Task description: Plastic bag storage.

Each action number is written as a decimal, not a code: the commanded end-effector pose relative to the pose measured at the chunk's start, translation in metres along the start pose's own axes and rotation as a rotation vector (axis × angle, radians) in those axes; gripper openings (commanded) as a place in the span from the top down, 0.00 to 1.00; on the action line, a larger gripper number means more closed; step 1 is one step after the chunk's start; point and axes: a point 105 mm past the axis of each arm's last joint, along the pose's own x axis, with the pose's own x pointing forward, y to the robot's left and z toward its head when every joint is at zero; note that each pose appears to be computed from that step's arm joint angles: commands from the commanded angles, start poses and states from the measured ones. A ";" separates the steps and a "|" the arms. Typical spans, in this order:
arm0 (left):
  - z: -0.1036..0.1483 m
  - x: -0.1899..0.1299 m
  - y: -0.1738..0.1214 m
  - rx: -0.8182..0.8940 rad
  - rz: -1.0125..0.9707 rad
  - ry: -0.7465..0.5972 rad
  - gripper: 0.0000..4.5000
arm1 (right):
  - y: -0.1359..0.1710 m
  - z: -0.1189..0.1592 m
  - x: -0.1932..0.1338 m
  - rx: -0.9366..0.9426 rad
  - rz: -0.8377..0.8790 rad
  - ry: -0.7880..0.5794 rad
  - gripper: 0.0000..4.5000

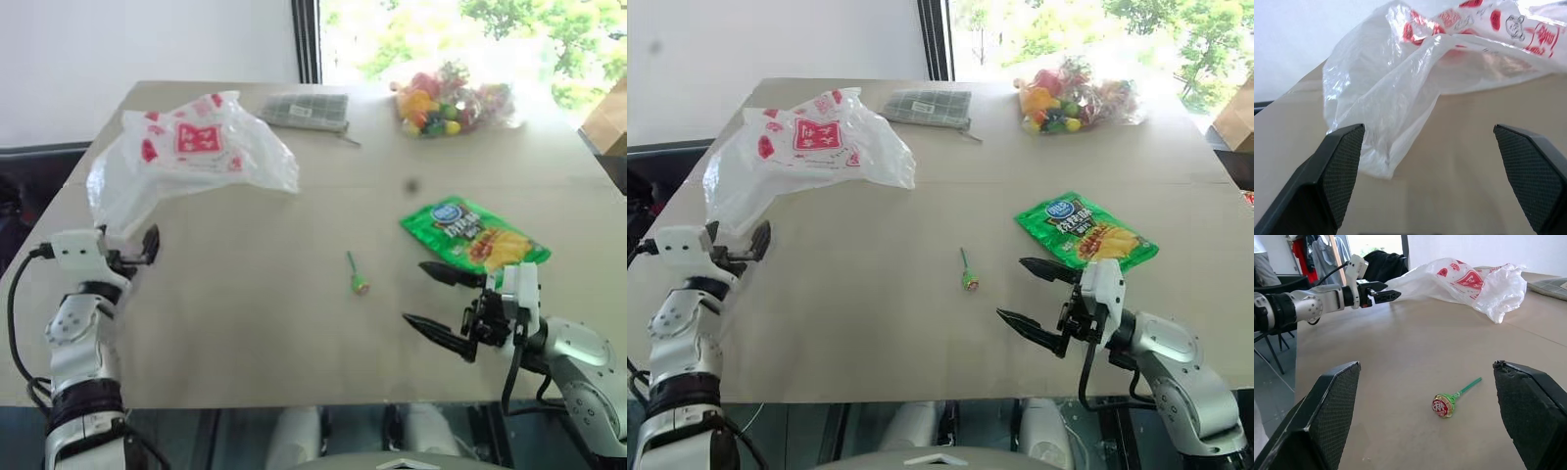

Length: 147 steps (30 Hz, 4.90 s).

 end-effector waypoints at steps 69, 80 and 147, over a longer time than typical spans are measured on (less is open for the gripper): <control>0.024 0.024 -0.109 -0.177 -0.559 -0.053 0.99 | -0.026 -0.019 0.028 -0.064 -0.125 0.172 0.00; 0.050 -0.028 -0.154 -0.313 -0.639 -0.033 0.99 | -0.020 -0.057 0.094 0.010 0.038 0.350 0.00; 0.040 -0.117 -0.216 -0.496 -0.900 0.055 1.00 | -0.112 -0.014 0.189 -0.121 -0.093 0.109 0.01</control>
